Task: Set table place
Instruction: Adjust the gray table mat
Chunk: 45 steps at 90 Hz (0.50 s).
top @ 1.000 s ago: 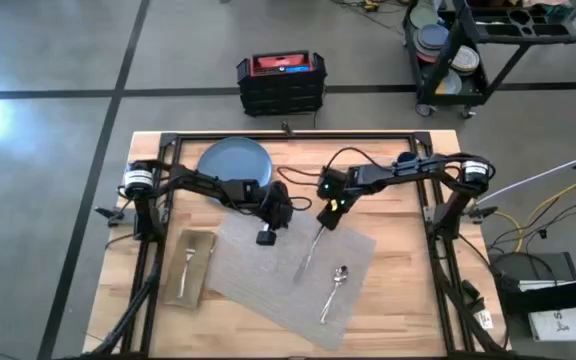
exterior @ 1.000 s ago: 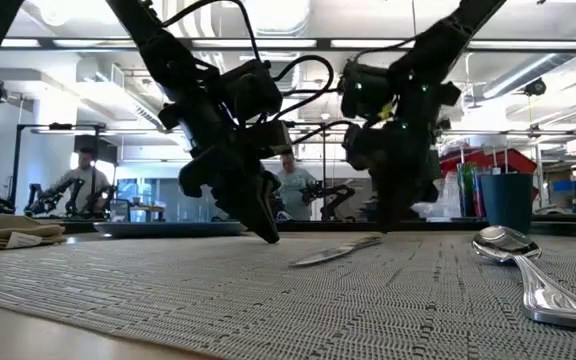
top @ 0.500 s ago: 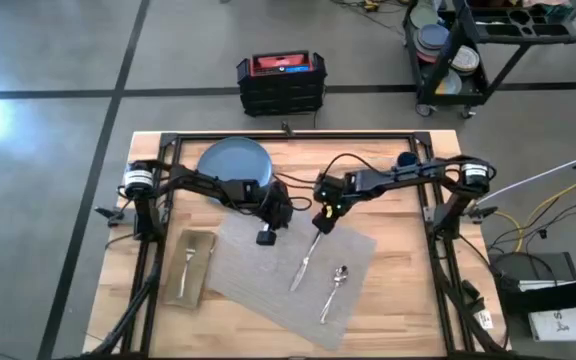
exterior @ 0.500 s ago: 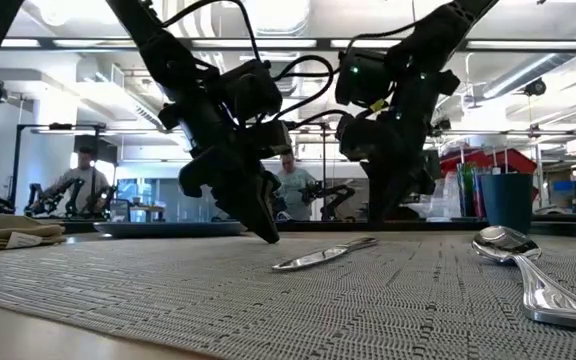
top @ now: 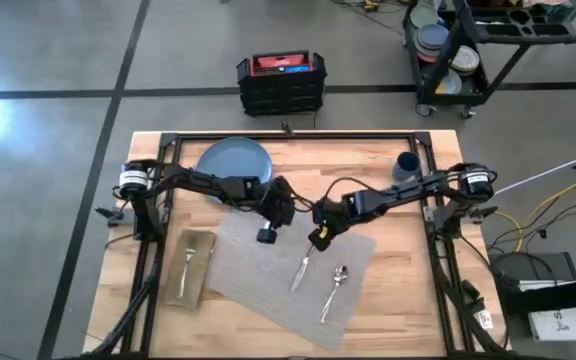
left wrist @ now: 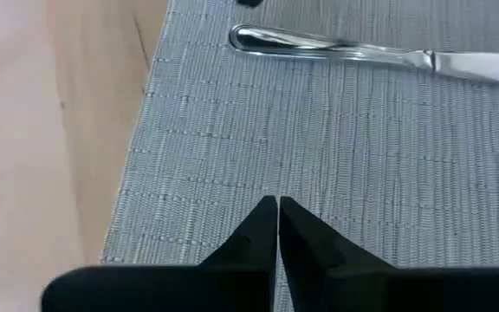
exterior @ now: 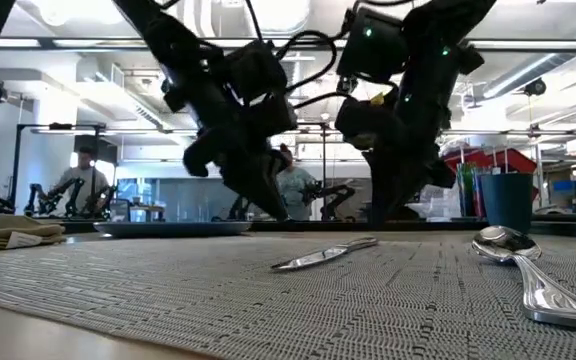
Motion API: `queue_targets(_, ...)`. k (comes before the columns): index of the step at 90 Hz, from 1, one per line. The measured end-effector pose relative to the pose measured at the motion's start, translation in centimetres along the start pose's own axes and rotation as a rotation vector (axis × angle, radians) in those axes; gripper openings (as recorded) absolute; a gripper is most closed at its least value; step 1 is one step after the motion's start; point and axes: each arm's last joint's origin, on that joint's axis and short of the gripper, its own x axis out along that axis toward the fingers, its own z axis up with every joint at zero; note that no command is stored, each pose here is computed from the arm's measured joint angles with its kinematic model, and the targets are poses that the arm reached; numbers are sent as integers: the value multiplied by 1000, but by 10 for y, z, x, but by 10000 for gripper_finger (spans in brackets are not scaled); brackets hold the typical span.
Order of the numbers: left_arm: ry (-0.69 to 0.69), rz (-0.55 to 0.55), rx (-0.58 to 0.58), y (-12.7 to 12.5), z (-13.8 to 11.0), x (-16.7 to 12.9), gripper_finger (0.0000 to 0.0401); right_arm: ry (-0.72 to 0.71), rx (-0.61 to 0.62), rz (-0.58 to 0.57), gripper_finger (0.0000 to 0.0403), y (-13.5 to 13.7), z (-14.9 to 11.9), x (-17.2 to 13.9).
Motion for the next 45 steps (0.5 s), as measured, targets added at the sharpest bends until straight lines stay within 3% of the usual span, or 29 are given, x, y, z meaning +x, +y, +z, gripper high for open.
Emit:
queue_targets(14, 119, -57, 34, -3, -5, -5, 1, -49, 71, -27, 0, 17, -20, -2)
queue_targets(27, 286, -240, 91, -14, -22, -12, 1, -109, 201, -82, 0, 23, -36, -4)
queue_targets(36, 336, -326, 71, -20, -31, -15, 1, -152, 311, -122, 0, 26, -47, -6)
queue_targets(45, 354, -338, 38, -22, -35, -13, 1, -170, 395, -143, 0, 28, -58, -7)
